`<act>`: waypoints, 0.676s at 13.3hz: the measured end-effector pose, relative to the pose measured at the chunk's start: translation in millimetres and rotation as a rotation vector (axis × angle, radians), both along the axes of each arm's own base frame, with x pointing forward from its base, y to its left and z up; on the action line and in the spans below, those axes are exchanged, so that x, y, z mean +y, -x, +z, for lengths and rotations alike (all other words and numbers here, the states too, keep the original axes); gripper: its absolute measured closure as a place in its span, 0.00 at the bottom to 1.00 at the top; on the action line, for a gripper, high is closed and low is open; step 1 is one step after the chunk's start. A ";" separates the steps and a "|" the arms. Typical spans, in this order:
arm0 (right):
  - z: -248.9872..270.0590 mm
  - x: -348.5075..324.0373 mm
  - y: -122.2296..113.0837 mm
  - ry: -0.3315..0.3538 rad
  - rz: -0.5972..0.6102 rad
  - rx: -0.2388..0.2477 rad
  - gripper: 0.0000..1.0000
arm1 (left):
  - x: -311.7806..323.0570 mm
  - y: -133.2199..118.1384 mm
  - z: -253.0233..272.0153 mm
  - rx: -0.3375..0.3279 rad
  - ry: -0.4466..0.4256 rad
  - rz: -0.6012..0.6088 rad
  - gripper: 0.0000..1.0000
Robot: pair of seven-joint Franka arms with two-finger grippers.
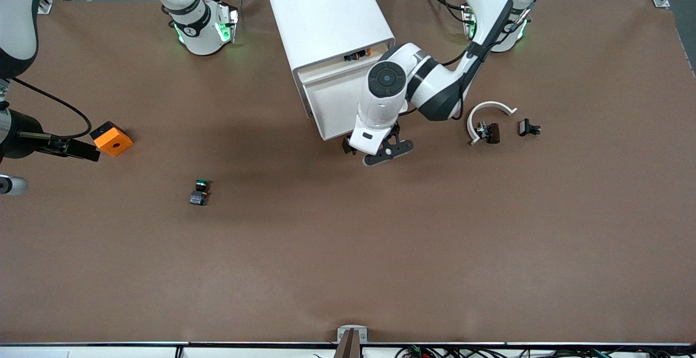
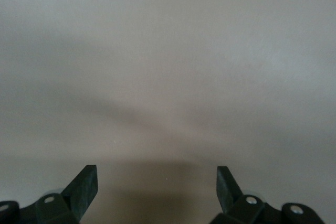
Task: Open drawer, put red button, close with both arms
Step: 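Push the drawer shut with the left gripper while the right gripper returns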
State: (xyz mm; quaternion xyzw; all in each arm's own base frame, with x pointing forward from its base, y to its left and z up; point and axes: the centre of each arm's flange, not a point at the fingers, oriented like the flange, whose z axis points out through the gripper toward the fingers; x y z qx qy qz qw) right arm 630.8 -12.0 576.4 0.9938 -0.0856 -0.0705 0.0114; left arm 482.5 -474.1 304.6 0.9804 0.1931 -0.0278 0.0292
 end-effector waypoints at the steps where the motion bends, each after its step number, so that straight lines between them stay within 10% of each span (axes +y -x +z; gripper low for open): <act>1: -1.8 -3.5 0.0 -0.003 0.005 0.002 0.00 | -4.7 5.1 -6.8 0.009 -0.007 0.005 0.00; 9: -4.8 -11.9 33.8 -0.020 0.009 -0.018 0.00 | -37.7 46.6 -19.9 0.056 -0.043 0.003 0.00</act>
